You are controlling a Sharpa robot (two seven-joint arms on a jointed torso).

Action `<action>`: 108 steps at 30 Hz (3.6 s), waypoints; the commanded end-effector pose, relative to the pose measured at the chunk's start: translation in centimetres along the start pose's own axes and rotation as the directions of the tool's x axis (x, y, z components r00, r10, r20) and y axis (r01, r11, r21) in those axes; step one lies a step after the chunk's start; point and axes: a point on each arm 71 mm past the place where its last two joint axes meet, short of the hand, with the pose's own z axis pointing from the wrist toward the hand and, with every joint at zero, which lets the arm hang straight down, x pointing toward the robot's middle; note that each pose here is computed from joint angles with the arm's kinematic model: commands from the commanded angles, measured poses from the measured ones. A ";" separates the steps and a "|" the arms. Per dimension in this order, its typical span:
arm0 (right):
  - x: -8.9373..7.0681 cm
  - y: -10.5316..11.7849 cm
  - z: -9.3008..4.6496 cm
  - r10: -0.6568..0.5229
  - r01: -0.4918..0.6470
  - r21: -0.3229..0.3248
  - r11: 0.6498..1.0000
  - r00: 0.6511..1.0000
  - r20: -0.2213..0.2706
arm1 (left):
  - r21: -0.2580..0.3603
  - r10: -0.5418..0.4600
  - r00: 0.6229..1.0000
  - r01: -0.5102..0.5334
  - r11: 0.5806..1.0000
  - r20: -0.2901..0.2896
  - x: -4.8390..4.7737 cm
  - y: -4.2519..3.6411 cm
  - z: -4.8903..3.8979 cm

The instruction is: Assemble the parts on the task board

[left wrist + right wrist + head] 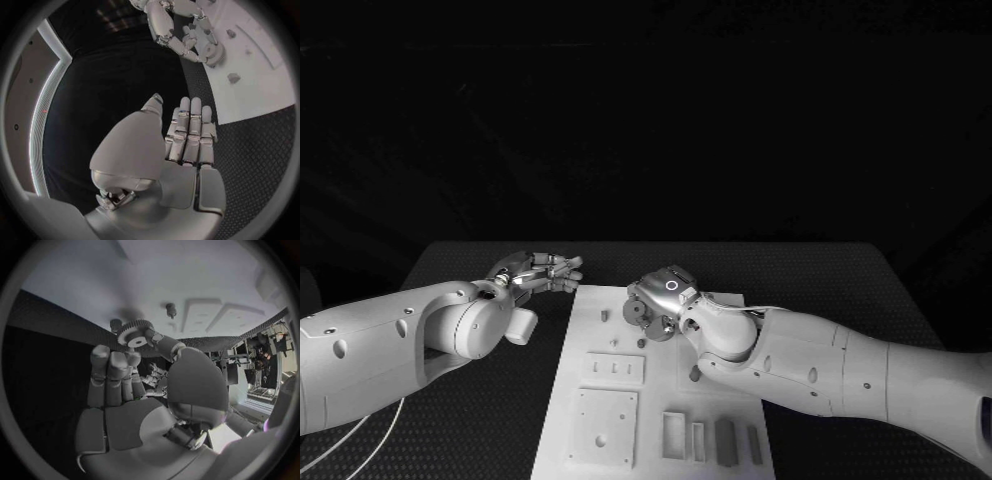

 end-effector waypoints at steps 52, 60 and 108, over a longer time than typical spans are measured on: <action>1.4 -0.3 0.6 0.060 -0.057 0.032 0.998 0.995 -0.080 | 0.007 0.003 1.000 -0.002 1.000 -0.006 0.21 -0.13 0.03; 1.6 -0.7 0.3 0.133 -0.128 0.050 0.990 0.985 -0.106 | 0.006 0.002 1.000 -0.002 1.000 -0.004 0.12 -0.12 -0.01; -2.0 -8.7 -4.4 0.636 -0.634 0.091 0.768 0.772 0.011 | 0.016 0.019 1.000 -0.020 1.000 0.023 -1.23 -0.06 0.10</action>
